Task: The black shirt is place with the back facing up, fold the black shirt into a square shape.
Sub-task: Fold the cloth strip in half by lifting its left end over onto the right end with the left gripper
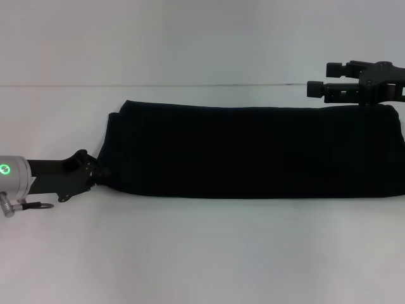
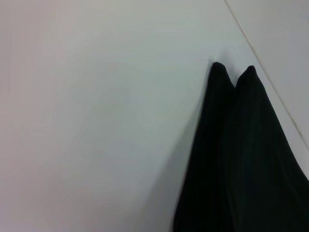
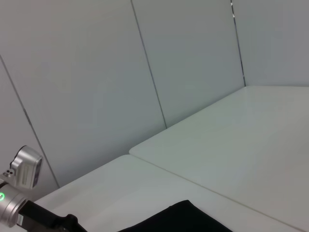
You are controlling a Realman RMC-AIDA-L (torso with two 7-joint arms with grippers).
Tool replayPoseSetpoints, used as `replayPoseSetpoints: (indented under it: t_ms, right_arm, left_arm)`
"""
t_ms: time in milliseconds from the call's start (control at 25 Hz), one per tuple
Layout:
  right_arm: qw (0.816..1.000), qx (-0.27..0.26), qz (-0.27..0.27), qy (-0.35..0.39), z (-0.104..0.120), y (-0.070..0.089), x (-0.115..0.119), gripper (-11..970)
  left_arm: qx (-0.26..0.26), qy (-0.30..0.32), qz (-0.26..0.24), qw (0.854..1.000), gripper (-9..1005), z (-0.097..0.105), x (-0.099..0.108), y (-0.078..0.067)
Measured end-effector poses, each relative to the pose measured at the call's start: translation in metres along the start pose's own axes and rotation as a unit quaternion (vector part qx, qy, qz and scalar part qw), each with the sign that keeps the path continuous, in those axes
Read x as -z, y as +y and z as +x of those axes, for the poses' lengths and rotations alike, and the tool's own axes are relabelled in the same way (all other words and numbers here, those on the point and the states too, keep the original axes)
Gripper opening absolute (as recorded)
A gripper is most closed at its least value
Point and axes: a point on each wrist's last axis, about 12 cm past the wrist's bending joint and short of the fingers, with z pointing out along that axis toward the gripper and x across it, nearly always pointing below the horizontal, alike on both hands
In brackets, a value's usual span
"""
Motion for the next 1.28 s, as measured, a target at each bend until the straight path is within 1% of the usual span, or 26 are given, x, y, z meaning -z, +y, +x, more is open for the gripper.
replayPoseSetpoints:
  t_ms: [200, 360, 440, 560, 640, 720, 920, 1000, 1080, 1160, 1200, 1240, 1280]
  right_arm:
    - [1.0, -0.001, 0.002, 0.0, 0.001, 0.0, 0.0, 944]
    - [1.0, -0.003, 0.004, -0.001, 0.002, -0.001, 0.0, 944]
    - [1.0, -0.006, 0.008, -0.005, 0.003, -0.001, -0.002, 944]
    - [1.0, -0.013, 0.009, -0.018, 0.003, 0.0, -0.006, 944]
    - [0.999, -0.019, 0.011, -0.025, 0.003, 0.001, -0.009, 945]
    - [0.999, -0.026, 0.013, -0.033, 0.004, 0.002, -0.012, 945]
    - [0.997, -0.038, 0.031, -0.053, 0.003, 0.001, -0.021, 945]
    - [0.997, -0.041, 0.037, -0.06, 0.002, 0.001, -0.025, 945]
    - [0.996, -0.041, 0.04, -0.063, 0.003, 0.002, -0.028, 945]
    - [0.996, -0.041, 0.043, -0.064, 0.002, 0.002, -0.03, 944]
    - [0.996, -0.042, 0.044, -0.065, 0.002, 0.002, -0.03, 944]
    - [0.996, -0.042, 0.044, -0.066, 0.003, 0.001, -0.03, 944]
    - [0.996, -0.045, 0.046, -0.069, 0.004, 0.001, -0.028, 944]
  left_arm:
    - [-0.009, -0.005, -0.001, 1.0, 161, -0.001, -0.001, -0.002]
    - [-0.012, -0.011, 0.005, 1.0, 107, 0.0, 0.0, 0.002]
    - [-0.022, -0.017, 0.017, 0.999, 80, 0.0, 0.003, 0.004]
    - [-0.035, -0.034, 0.031, 0.998, 65, 0.0, 0.011, 0.012]
    - [-0.042, -0.052, 0.032, 0.997, 65, -0.001, 0.021, 0.022]
    - [-0.041, -0.072, 0.033, 0.996, 64, -0.004, 0.036, 0.034]
    - [-0.031, -0.122, 0.032, 0.991, 63, -0.01, 0.084, 0.062]
    - [-0.028, -0.14, 0.022, 0.99, 63, -0.01, 0.105, 0.075]
    - [-0.028, -0.156, 0.01, 0.987, 62, -0.01, 0.124, 0.084]
    - [-0.032, -0.16, 0.013, 0.986, 61, -0.012, 0.132, 0.084]
    - [-0.037, -0.159, 0.019, 0.986, 61, -0.014, 0.134, 0.081]
    - [-0.044, -0.154, 0.03, 0.987, 61, -0.016, 0.134, 0.075]
    - [-0.055, -0.147, 0.045, 0.987, 61, -0.02, 0.132, 0.065]
